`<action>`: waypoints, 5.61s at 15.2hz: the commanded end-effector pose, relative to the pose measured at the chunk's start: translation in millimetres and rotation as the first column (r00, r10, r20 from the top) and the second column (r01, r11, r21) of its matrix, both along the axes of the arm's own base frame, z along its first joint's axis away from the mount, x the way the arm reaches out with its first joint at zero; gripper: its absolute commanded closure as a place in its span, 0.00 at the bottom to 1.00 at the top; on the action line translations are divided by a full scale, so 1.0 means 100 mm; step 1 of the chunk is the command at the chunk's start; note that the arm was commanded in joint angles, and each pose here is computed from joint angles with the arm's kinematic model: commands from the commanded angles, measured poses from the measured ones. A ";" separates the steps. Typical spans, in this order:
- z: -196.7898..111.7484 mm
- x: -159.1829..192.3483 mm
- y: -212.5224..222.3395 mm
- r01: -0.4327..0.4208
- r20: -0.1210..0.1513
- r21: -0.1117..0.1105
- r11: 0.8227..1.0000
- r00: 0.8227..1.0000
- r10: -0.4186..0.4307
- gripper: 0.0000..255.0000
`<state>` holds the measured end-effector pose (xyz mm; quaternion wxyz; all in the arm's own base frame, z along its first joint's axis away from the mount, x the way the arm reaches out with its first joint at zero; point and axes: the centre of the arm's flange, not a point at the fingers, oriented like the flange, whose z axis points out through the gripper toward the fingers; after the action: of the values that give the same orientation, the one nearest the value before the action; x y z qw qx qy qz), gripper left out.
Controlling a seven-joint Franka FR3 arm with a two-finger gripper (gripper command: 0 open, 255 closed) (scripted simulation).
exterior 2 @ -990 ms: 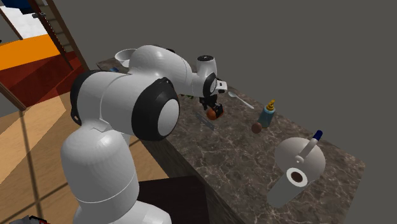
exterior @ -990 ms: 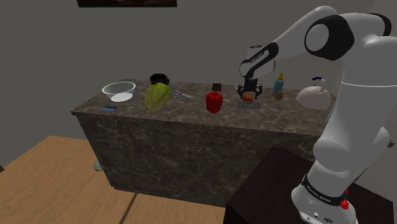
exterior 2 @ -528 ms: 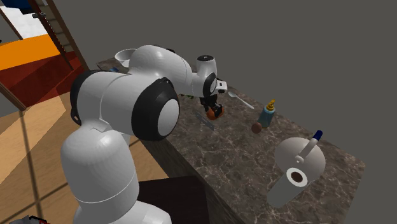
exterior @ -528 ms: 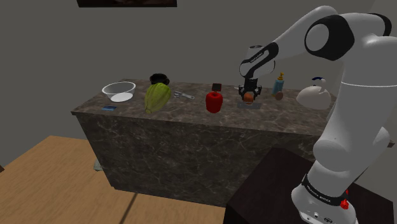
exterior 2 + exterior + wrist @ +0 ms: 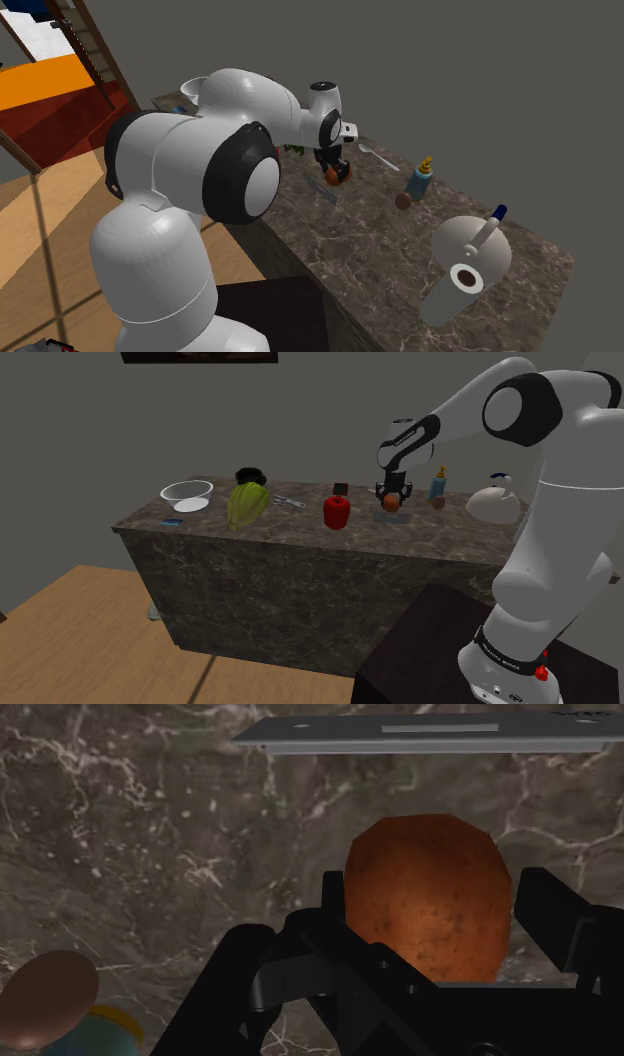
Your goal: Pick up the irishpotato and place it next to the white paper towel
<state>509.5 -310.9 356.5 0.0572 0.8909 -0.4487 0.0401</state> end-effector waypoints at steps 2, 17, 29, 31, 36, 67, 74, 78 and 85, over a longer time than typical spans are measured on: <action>0.16 0.00 0.00 0.000 0.000 0.000 1.000 1.000 0.000 1.00; 0.95 0.00 0.00 0.000 0.000 0.000 1.000 1.000 0.000 1.00; 1.59 0.00 0.00 0.000 0.000 0.000 1.000 1.000 0.000 1.00; 1.69 0.00 0.00 0.000 0.000 0.000 1.000 1.000 0.000 1.00; 1.96 0.00 0.00 0.000 0.000 0.000 1.000 1.000 0.000 1.00; 2.69 -2.22 -0.34 0.000 0.000 0.000 1.000 1.000 0.000 1.00; 2.69 -3.13 -0.48 0.000 0.000 0.000 1.000 1.000 0.000 1.00; 2.69 -3.65 -0.56 0.000 0.000 0.000 1.000 1.000 0.000 1.00; 2.59 -4.21 -0.64 0.000 0.000 0.000 1.000 1.000 0.000 1.00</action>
<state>90.9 -374.6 618.5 0.0571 0.8908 -0.4490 0.0401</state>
